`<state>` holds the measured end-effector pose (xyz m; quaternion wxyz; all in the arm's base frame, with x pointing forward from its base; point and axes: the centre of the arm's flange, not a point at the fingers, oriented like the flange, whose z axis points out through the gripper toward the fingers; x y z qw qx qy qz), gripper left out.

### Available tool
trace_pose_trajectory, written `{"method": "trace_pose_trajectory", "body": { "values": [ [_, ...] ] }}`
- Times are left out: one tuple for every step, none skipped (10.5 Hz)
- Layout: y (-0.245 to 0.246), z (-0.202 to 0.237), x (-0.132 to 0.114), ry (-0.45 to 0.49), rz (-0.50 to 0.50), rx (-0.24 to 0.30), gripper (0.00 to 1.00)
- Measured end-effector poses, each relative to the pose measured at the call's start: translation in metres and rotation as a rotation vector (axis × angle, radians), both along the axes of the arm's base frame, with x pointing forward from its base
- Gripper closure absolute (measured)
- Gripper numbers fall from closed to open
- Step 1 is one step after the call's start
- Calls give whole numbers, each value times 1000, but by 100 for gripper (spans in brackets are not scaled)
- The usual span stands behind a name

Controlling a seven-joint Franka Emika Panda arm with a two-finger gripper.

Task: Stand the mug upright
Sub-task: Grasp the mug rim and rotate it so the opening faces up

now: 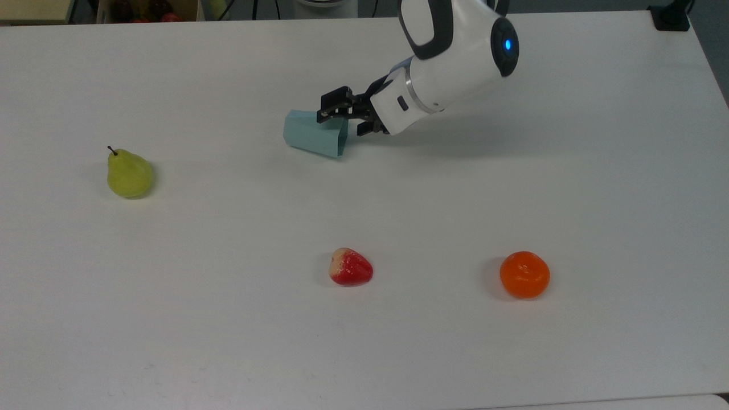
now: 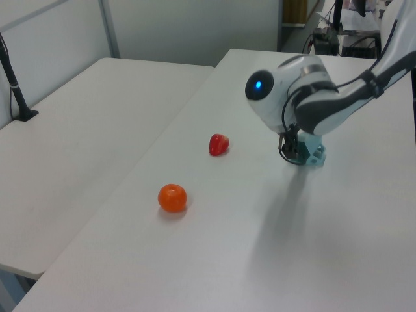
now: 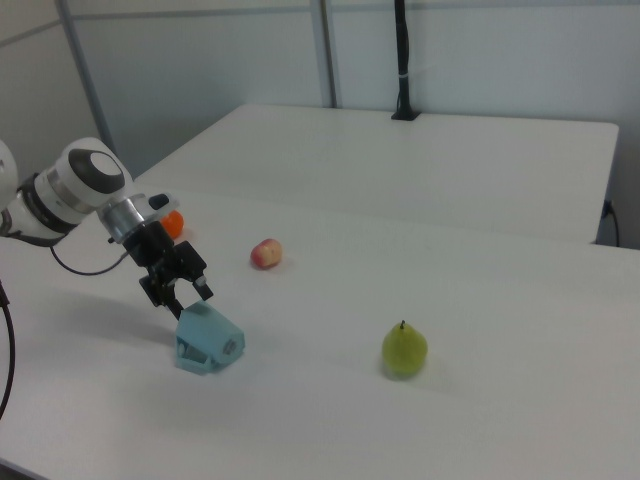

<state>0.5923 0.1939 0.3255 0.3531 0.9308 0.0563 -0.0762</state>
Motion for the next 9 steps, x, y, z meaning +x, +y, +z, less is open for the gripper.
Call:
{"method": "trace_pose_trajectory", "body": {
  "values": [
    [-5,-11,0,12,2,-54,4],
    [-12,-18,0,19,-7,-106,7],
    [-16,-21,0,24,-15,-139,7],
    [-20,-22,-1,31,-18,-165,11],
    [-21,-25,-1,38,-17,-178,19],
    [-21,-29,-2,42,-16,-183,36],
    [-21,-30,-1,43,-16,-185,50],
    [-22,-29,-1,39,-15,-190,67],
    [-23,-26,0,38,-19,-205,81]
  ]
}}
